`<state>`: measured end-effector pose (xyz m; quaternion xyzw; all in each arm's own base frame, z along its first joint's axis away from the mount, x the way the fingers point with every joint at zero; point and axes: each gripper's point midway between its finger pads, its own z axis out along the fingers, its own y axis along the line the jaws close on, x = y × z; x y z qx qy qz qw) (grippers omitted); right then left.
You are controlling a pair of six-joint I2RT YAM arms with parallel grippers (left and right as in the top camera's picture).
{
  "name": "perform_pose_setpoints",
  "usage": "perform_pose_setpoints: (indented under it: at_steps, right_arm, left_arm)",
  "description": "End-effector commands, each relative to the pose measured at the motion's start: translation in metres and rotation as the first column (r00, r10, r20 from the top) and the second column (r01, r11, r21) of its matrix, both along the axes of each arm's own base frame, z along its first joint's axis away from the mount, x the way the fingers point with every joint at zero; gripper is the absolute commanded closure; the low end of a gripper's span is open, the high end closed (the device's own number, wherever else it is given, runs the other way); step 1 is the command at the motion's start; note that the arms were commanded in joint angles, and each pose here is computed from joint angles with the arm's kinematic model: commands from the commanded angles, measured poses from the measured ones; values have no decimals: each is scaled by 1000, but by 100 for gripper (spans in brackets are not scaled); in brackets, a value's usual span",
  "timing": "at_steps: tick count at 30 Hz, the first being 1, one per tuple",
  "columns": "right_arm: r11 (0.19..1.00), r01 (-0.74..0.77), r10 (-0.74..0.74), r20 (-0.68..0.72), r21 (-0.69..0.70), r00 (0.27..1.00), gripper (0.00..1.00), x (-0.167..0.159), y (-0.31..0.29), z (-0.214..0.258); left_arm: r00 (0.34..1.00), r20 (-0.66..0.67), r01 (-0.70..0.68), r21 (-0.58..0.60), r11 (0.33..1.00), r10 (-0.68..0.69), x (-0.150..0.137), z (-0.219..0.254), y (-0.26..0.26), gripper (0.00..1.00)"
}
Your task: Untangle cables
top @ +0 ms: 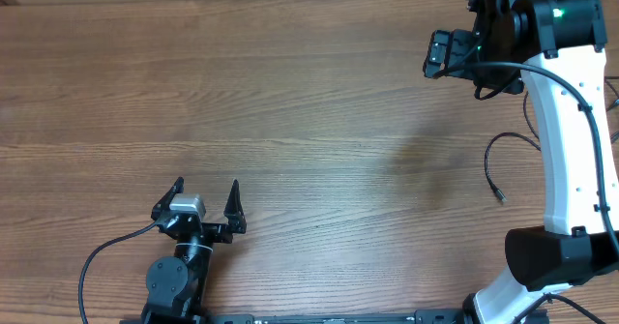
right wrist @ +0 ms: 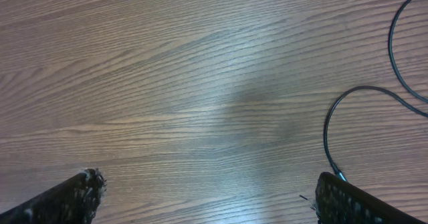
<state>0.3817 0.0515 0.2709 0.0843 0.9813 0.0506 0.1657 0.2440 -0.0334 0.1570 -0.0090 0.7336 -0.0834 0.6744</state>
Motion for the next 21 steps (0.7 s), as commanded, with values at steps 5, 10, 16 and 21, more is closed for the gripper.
perform_pose_setpoints:
  at_steps: [5,10,16,21]
  right_arm:
    - [1000,-8,8,12,-7,1000,0,0,0,3]
    - [1000,-8,8,12,-7,1000,0,0,0,3]
    - [1000,-8,8,12,-7,1000,0,0,0,3]
    - [1000,-8,8,12,-7,1000,0,0,0,3]
  left_arm:
    - [1000,7,2,33,999,-3,0,0,1,0]
    - [1000,4,23,31,999,-23,-1,-1,-3,1]
    - [1000,4,-17,29,999,17,1,-1,7,0]
    - [994,4,-111,35,993,111,2,-1,31,0]
